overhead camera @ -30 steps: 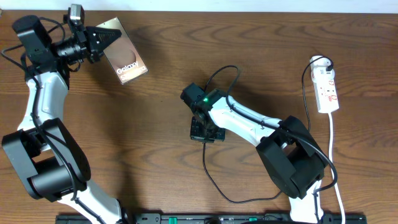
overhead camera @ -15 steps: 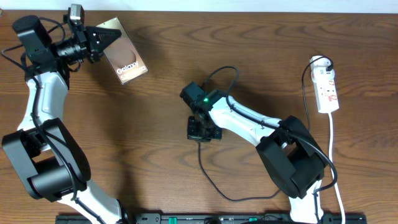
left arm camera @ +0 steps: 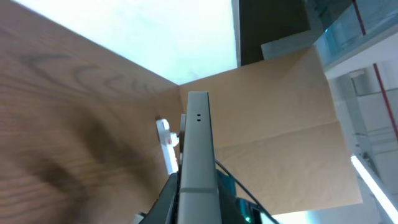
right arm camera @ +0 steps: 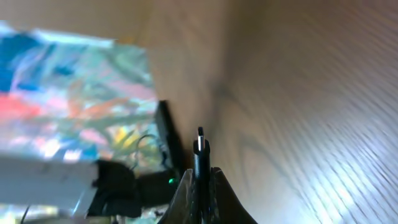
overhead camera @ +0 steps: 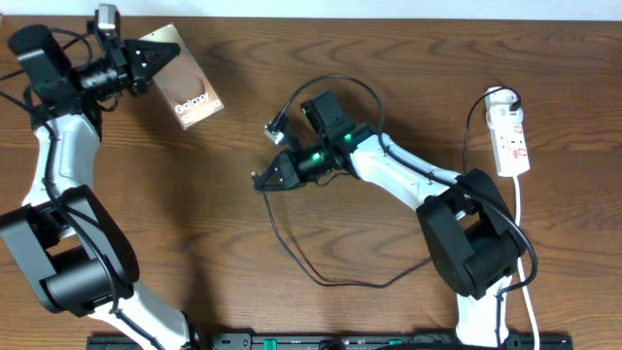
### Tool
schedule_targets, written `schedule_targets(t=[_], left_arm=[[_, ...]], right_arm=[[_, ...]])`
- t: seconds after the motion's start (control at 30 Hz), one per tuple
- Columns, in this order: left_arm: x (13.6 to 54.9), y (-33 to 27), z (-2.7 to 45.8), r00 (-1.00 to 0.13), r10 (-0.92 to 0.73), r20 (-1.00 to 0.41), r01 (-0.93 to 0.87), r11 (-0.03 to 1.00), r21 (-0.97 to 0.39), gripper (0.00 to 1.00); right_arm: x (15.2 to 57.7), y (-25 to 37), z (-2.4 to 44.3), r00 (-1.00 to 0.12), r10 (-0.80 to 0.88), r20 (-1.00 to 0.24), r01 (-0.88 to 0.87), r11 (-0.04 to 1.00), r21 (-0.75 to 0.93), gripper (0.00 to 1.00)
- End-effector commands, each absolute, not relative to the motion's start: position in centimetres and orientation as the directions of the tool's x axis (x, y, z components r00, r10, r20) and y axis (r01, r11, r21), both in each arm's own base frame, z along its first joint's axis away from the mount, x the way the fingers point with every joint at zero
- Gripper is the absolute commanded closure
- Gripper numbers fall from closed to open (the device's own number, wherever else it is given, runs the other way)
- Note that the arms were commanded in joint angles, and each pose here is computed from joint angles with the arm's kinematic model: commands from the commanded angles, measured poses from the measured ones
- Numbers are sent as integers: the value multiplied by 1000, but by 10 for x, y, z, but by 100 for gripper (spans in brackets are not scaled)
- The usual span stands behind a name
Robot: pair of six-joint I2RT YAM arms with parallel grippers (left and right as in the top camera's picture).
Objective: Plug charger to phone and switch on socket
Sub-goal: 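Lift the connector with the right gripper toward the held phone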
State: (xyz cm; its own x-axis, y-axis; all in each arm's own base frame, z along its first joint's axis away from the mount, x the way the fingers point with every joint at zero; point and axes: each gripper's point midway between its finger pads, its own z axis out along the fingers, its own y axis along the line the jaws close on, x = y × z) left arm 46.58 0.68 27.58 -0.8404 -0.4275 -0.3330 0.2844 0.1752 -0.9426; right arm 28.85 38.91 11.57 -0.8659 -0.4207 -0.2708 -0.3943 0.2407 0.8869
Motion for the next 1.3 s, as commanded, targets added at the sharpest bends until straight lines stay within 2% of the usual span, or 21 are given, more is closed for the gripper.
schedule_targets(t=[0.0, 0.03, 0.1, 0.37, 0.8, 1.0, 1.13, 1.27], left_arm=[[460, 8, 282, -828, -395, -399, 354, 184, -917, 93], [460, 8, 283, -823, -393, -410, 364, 189, -912, 93], [461, 8, 283, -820, -391, -419, 372, 192, -908, 93], [461, 8, 283, -805, -383, -453, 403, 207, -892, 93], [461, -1, 285, -793, -360, -492, 443, 215, -870, 93], [461, -11, 287, -787, -336, -518, 472, 214, -855, 93], [461, -13, 287, -788, -333, -518, 473, 212, -855, 93], [461, -13, 288, -775, -328, -540, 493, 221, -841, 93]], right_arm=[[277, 387, 143, -776, -463, -428, -489, 13, 872, 99], [275, 388, 149, -732, -461, -502, -539, -58, 840, 99], [274, 388, 157, -685, -449, -574, -585, -131, 800, 99], [281, 394, 170, -618, -401, -676, -657, -208, 725, 99], [302, 407, 200, -695, -345, -630, -612, -176, 771, 99], [311, 407, 182, -719, -342, -605, -596, -144, 790, 99], [313, 408, 161, -737, -372, -565, -529, -204, 824, 99], [319, 413, 165, -710, -329, -623, -561, -271, 782, 99]])
